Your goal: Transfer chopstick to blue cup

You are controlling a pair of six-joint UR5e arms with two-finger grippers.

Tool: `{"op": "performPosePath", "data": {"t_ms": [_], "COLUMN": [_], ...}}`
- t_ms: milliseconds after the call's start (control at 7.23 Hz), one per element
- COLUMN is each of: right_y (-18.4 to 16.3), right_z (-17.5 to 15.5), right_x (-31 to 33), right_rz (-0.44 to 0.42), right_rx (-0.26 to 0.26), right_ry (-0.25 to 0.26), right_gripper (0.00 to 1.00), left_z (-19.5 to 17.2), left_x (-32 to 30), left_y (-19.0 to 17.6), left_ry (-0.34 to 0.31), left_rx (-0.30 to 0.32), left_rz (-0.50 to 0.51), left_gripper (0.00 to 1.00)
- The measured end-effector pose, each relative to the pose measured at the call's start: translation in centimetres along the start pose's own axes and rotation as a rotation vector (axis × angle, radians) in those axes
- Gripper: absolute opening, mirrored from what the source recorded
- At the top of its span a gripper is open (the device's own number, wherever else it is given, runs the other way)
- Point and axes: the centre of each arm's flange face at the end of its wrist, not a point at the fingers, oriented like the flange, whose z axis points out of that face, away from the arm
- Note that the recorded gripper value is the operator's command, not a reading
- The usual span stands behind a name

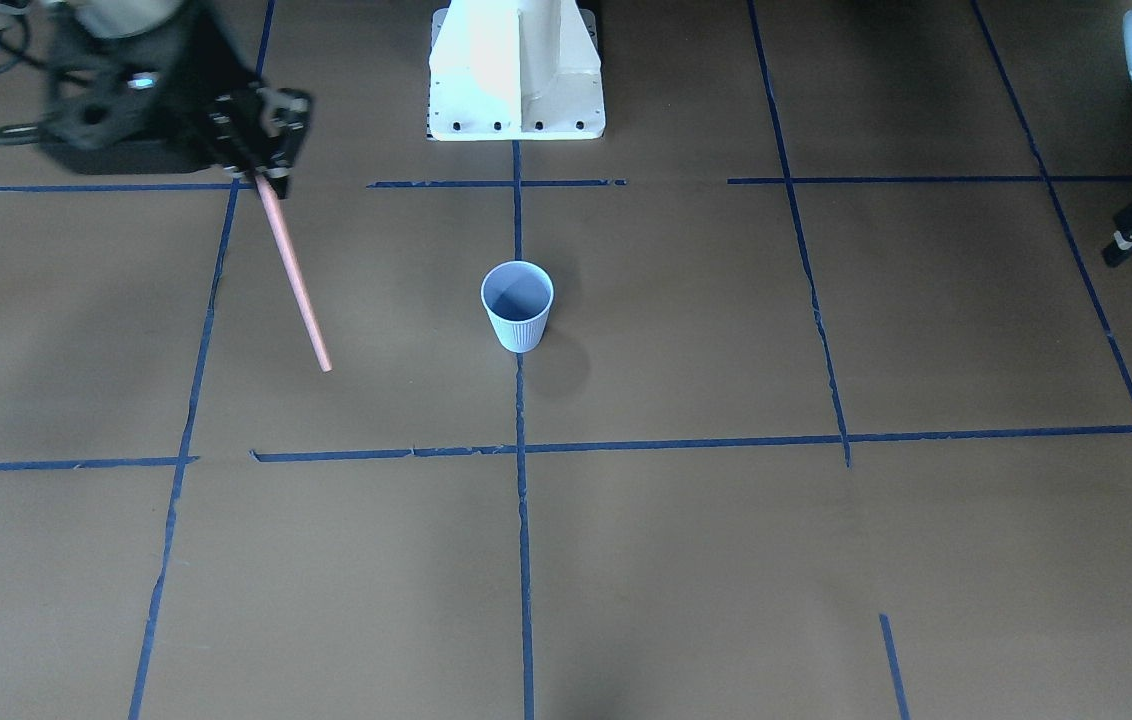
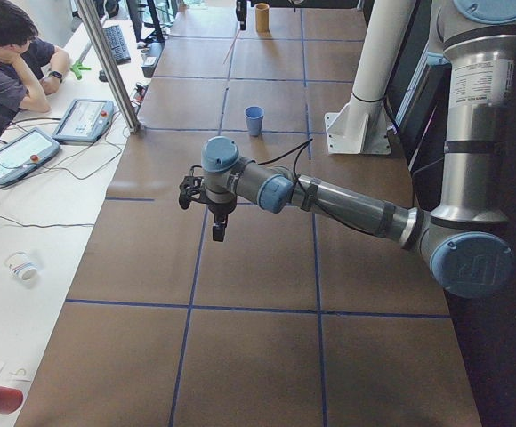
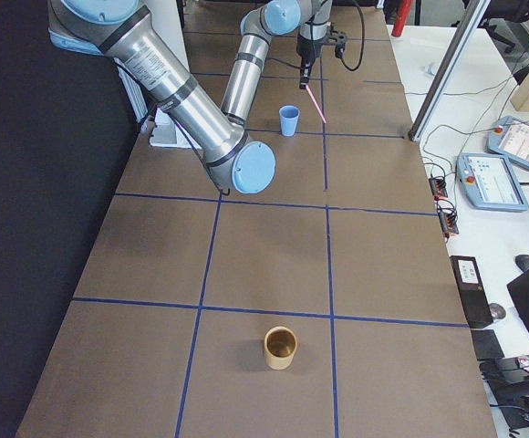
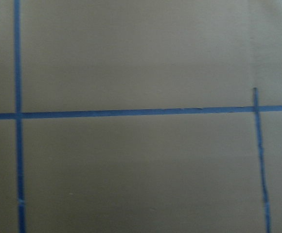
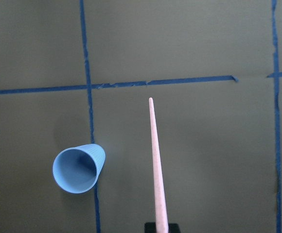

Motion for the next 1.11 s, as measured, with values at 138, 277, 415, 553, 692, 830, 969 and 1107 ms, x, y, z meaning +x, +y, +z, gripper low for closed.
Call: {"op": "performPosePath", "data": {"t_ms": [138, 277, 415, 553, 692, 830, 969, 1107], "right_y": [1.9, 3.8, 5.5, 6.5, 7.3, 7.8, 8.1, 8.2], "right_z": [1.5, 3.1, 4.7, 6.2, 7.8, 9.4, 10.4, 11.1], "right_x": [-3.4, -6.3, -8.7, -11.5, -14.0, -15.3, -15.7, -15.8], "right_rz": [-0.02, -0.032, -0.041, -0.047, -0.05, -0.053, -0.055, -0.055], "right_rx": [-0.013, -0.029, -0.038, -0.048, -0.062, -0.071, -0.079, -0.085], "right_ry": [0.01, 0.015, 0.012, 0.008, 0.02, 0.041, 0.056, 0.066], "right_gripper": [0.0, 0.0, 0.0, 0.0, 0.0, 0.0, 0.0, 0.0], "left_z": [0.3, 0.4, 0.5, 0.6, 0.7, 0.8, 0.8, 0.8], "left_x": [-0.8, -1.1, -1.2, -1.4, -1.5, -1.6, -1.6, -1.6], "left_y": [0.1, 0.1, 0.2, 0.1, 0.1, 0.1, 0.1, 0.0], "left_ry": [-0.001, -0.002, -0.002, -0.004, -0.005, -0.005, -0.004, -0.004], "left_rx": [-0.005, -0.008, -0.008, -0.009, -0.011, -0.012, -0.012, -0.012], "left_rz": [0.004, 0.004, 0.005, 0.004, 0.002, 0.001, 0.001, 0.0], "left_gripper": [1.0, 1.0, 1.0, 1.0, 1.0, 1.0, 1.0, 1.0]}}
